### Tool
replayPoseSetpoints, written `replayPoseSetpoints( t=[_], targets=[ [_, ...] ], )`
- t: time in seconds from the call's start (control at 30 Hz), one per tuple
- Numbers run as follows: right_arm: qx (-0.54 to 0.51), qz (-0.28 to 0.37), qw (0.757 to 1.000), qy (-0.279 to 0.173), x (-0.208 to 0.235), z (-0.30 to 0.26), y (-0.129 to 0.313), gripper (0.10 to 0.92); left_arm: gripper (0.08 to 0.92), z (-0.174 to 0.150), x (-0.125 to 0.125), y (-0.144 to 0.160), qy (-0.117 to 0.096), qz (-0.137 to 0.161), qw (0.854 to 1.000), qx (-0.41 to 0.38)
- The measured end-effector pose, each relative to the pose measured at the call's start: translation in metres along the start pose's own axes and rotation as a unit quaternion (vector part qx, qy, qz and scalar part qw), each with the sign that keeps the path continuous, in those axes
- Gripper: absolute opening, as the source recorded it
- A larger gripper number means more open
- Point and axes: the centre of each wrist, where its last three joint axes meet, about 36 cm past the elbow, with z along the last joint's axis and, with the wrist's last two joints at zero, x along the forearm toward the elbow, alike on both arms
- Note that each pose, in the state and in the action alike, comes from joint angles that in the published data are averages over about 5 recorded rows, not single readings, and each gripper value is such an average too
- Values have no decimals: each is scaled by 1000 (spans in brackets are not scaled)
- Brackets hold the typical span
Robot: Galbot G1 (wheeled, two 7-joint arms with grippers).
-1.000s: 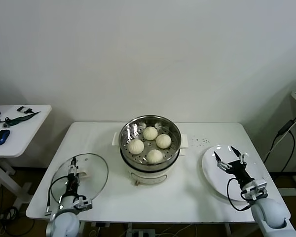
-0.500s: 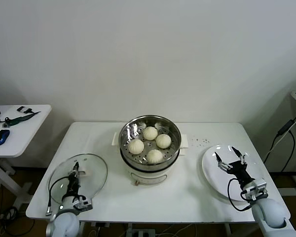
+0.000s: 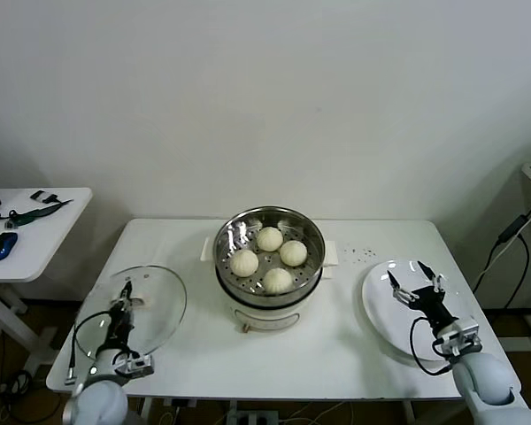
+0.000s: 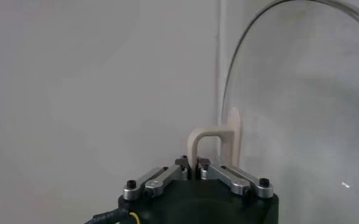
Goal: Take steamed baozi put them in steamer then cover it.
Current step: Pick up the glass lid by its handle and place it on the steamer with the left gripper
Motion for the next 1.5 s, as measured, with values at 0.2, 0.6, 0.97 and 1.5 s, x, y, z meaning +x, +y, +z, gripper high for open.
replayPoseSetpoints(
  t=[0.2, 0.6, 0.97, 1.5],
  targets=[
    [4, 1, 1000, 1, -4, 0, -3, 823, 150, 10, 14, 36, -1, -30, 1000, -8],
    [10, -3, 1000, 4, -12, 0, -5, 823, 150, -3, 33, 114, -23, -96, 995, -13],
    [11, -4, 1000, 7, -17, 3, -3, 823, 150, -67, 26, 173, -59, -123, 991, 1],
    [10, 12, 1000, 8, -12, 12, -11, 823, 150, -210, 10, 193, -104, -90, 990, 24]
  ],
)
